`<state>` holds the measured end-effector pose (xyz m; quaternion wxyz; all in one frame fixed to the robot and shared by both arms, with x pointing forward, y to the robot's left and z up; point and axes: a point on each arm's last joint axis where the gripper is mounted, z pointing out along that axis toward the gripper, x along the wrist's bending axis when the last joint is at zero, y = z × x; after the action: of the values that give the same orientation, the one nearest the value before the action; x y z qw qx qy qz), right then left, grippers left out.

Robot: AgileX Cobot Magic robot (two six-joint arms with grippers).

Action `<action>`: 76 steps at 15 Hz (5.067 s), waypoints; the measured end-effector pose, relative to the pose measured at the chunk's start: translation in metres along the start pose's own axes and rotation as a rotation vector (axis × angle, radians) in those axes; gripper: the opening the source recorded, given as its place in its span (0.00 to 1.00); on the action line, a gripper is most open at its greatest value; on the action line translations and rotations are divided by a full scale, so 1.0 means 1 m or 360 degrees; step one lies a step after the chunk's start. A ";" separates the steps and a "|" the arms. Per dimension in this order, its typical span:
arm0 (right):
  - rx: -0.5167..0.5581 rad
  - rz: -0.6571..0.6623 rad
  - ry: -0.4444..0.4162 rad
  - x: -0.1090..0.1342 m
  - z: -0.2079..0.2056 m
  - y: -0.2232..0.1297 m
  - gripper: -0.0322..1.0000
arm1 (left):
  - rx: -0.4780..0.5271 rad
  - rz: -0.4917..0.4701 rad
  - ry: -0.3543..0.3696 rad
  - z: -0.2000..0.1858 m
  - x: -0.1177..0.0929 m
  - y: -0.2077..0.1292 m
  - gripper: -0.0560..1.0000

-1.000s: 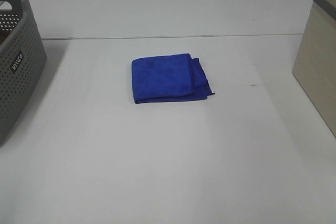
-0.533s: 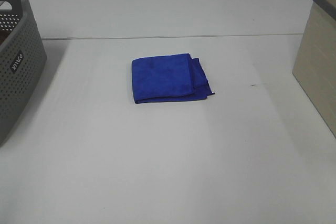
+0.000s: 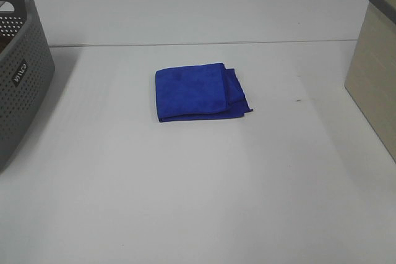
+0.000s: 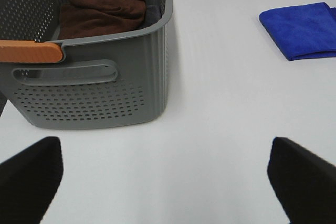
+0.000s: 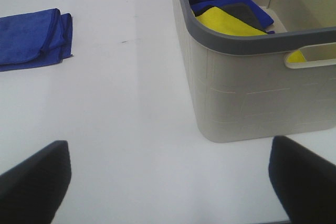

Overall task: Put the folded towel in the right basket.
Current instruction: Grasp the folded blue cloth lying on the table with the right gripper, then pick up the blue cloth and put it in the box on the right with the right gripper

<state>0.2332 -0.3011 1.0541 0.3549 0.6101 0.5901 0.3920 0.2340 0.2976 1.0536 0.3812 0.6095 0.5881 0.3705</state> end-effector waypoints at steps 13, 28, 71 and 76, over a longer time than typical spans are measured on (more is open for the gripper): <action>0.0000 0.0000 0.0000 0.000 0.000 0.000 0.97 | 0.0000 0.0000 0.0000 0.000 0.000 0.000 0.99; 0.0766 0.0034 0.0000 0.018 0.090 0.148 0.97 | 0.0000 0.0000 0.0000 0.000 0.000 0.000 0.99; 0.1438 0.0016 0.1042 0.230 0.524 0.075 0.11 | 0.0000 0.0001 0.0001 0.000 0.000 0.000 0.99; 0.0790 -0.0210 0.0875 0.201 0.428 0.236 0.11 | 0.0003 0.0039 0.0066 0.000 0.004 0.000 0.99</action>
<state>0.7206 -0.1002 1.0888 0.0492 0.5103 0.7784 0.3623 0.2340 0.3014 1.0536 0.3638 0.6092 0.5888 0.3871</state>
